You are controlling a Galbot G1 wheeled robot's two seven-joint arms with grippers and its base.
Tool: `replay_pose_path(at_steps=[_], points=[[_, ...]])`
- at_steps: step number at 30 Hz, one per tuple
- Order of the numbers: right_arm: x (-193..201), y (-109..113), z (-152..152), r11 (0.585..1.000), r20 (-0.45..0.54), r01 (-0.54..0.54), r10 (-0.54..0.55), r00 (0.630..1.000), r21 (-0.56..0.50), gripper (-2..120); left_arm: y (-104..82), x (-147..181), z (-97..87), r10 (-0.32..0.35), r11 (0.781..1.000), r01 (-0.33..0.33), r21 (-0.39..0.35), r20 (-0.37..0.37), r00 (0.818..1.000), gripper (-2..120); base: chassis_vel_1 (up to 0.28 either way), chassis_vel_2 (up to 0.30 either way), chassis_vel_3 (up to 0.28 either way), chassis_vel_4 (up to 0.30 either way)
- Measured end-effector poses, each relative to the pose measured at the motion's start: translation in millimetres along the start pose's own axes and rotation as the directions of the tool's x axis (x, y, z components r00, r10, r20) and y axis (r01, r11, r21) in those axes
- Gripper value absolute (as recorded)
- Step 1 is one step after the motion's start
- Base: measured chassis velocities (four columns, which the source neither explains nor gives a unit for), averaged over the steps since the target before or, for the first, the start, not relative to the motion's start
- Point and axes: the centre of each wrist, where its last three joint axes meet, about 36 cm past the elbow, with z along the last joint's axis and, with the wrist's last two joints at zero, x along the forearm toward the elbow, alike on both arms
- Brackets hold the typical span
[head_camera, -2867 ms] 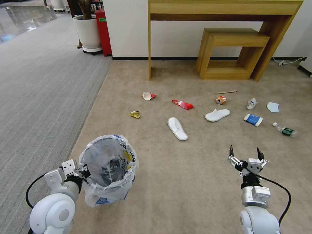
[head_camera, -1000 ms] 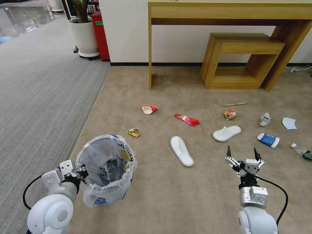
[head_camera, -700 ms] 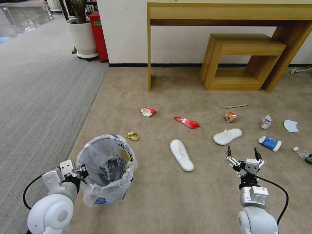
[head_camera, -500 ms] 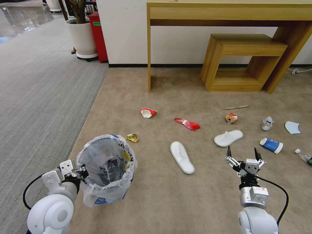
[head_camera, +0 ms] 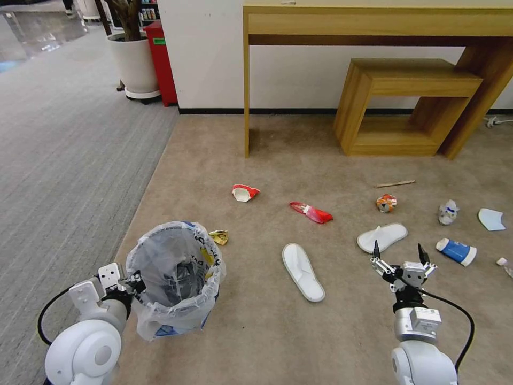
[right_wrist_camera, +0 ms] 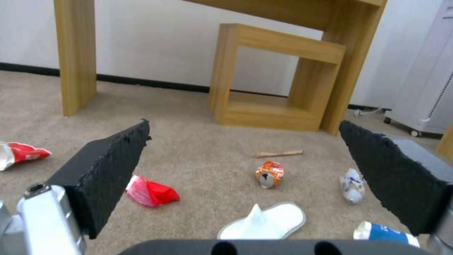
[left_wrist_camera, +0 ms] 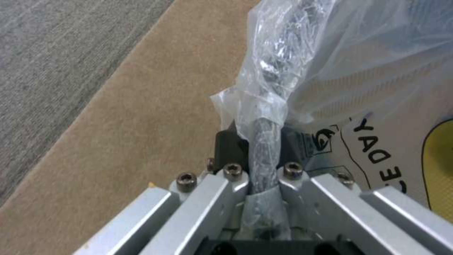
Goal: Pick up the trash bin and place the garbage on the floor into it.
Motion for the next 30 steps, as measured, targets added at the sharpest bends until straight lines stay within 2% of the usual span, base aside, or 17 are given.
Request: replay_pose_path(at_steps=[30], points=[[1.2, 3.8, 5.2, 1.0, 0.0, 0.005, -0.005, 1.0, -0.002, 100, 1.4, -1.7, 3.8, -0.009, 1.0, 0.009, 0.0, -0.01, 1.0, 0, -0.082, 0.085, 0.086, -0.084]])
